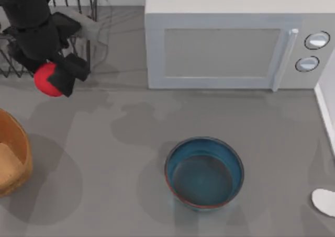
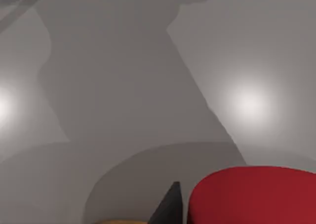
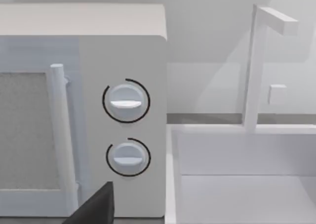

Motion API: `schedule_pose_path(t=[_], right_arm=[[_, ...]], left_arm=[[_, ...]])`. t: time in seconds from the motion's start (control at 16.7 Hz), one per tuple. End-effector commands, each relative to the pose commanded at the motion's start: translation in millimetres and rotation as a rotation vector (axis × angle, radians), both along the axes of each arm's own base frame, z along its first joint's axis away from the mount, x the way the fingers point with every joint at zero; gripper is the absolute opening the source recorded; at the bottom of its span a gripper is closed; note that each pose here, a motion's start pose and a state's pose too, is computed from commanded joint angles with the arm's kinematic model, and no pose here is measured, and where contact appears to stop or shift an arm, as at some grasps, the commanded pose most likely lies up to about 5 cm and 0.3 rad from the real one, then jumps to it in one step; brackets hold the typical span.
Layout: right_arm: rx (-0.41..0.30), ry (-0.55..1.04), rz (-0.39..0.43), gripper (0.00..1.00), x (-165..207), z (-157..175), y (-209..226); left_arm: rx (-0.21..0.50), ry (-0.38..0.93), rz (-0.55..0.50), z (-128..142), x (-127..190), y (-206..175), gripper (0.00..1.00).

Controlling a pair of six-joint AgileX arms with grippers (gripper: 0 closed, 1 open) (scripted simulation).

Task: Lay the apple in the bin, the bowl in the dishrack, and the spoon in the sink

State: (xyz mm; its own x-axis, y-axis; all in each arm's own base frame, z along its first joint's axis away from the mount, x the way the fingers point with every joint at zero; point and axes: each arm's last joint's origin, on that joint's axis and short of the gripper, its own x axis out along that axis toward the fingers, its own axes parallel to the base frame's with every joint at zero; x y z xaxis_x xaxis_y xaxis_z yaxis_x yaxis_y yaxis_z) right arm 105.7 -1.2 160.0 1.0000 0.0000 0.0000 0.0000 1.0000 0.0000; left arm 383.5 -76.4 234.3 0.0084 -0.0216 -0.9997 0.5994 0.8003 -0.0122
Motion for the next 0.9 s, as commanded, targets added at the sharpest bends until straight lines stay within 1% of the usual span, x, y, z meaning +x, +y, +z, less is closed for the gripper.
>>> schedule_pose_path(t=[0.24,0.42,0.66,0.9], right_arm=[[0.000,0.000,0.000,1.00,0,0,0],[0.000,0.000,0.000,1.00,0,0,0],[0.000,0.000,0.000,1.00,0,0,0],[0.000,0.000,0.000,1.00,0,0,0]], left_arm=[[-0.006,-0.006,-0.218,14,-15,54,0.00],[-0.009,-0.011,-0.408,23,-33,81,0.00],[-0.011,-0.015,-0.654,32,-60,100,0.00],[-0.012,-0.015,-0.845,37,-81,106,0.00]])
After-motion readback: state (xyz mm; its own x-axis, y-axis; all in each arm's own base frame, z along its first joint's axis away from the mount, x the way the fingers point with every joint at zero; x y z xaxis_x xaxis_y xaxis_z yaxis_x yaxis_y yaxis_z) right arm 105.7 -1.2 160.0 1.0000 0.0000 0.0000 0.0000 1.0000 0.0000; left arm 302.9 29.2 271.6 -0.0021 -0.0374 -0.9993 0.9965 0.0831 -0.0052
